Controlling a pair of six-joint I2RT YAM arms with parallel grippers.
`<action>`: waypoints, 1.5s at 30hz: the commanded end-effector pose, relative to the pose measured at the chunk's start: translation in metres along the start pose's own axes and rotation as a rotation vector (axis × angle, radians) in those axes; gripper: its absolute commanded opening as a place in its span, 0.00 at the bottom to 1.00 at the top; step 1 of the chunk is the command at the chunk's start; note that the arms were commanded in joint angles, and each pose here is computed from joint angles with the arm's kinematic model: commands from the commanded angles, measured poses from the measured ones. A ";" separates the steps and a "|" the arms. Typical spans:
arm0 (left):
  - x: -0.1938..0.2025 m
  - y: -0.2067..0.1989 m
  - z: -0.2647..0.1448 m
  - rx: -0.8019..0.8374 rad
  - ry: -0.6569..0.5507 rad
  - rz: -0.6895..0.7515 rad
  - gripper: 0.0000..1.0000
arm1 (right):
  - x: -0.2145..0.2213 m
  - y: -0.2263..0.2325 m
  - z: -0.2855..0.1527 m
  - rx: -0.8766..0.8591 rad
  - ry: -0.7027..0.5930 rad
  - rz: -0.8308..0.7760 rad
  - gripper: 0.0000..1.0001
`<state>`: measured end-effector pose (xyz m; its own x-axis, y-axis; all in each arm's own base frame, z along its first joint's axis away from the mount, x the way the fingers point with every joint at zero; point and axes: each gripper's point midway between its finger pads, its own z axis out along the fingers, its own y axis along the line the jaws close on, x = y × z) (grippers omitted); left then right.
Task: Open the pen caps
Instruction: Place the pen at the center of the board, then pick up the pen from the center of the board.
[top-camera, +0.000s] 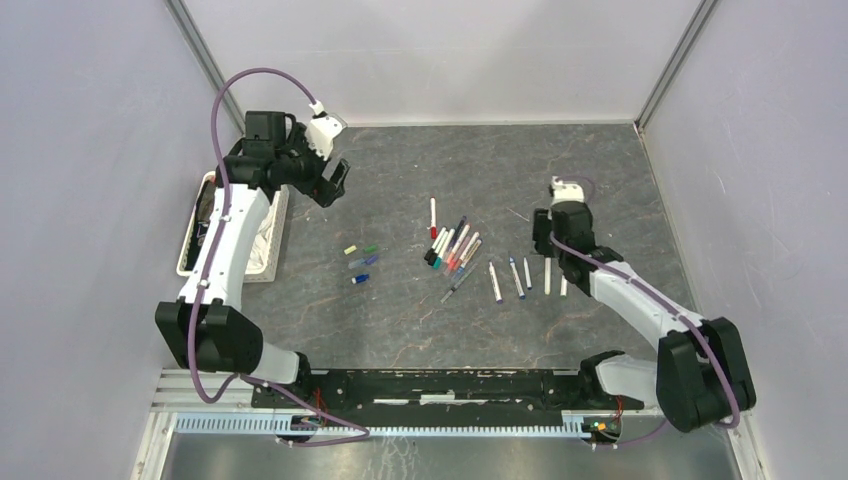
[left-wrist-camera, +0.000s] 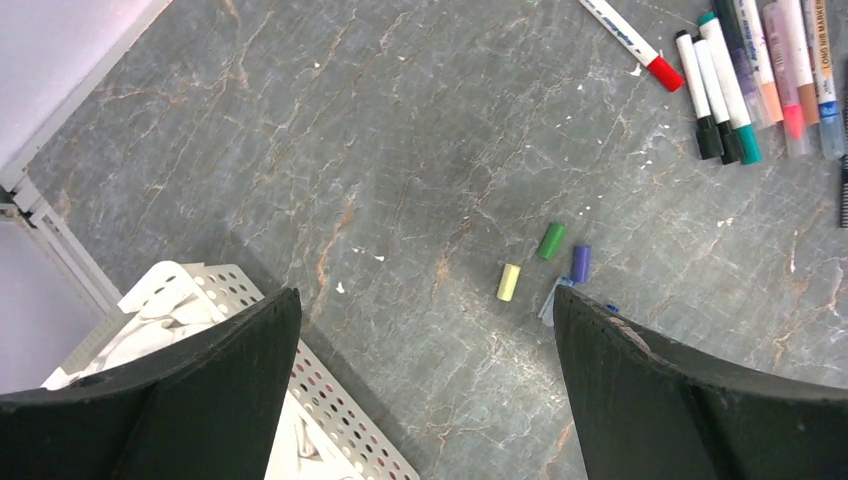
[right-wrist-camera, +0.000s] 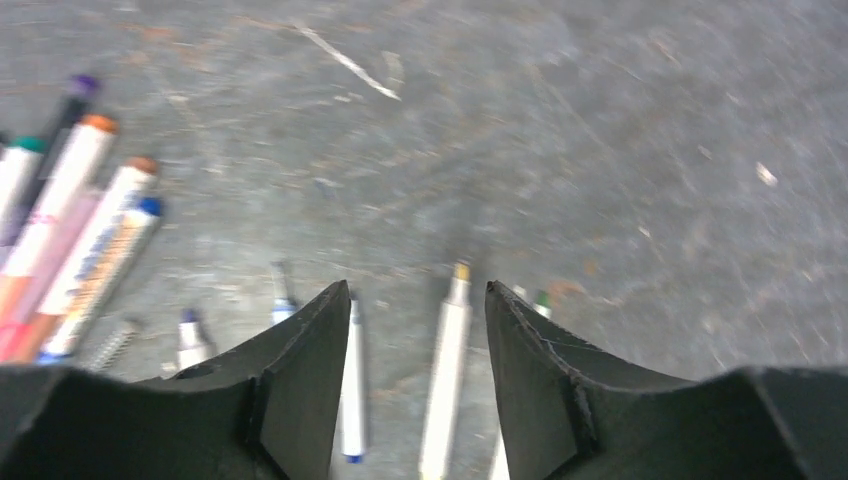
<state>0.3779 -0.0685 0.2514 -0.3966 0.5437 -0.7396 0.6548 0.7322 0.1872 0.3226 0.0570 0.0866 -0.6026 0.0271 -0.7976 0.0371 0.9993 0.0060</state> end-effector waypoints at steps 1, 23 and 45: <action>-0.012 -0.017 -0.005 0.062 -0.066 -0.079 1.00 | -0.034 0.062 0.000 -0.180 -0.019 -0.089 0.59; 0.042 -0.051 0.001 0.101 0.032 -0.207 1.00 | -0.048 0.279 0.111 -0.472 0.150 -0.225 0.55; 0.038 -0.060 -0.014 0.110 0.012 -0.209 1.00 | -0.058 0.334 0.109 -0.558 0.132 -0.079 0.01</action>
<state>0.3164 -0.0837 0.2075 -0.5654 0.4030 -0.7197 0.6193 0.7837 -0.0477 0.4530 0.3462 0.0274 -0.7106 -0.2019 -0.6740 -0.3952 0.9071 0.1450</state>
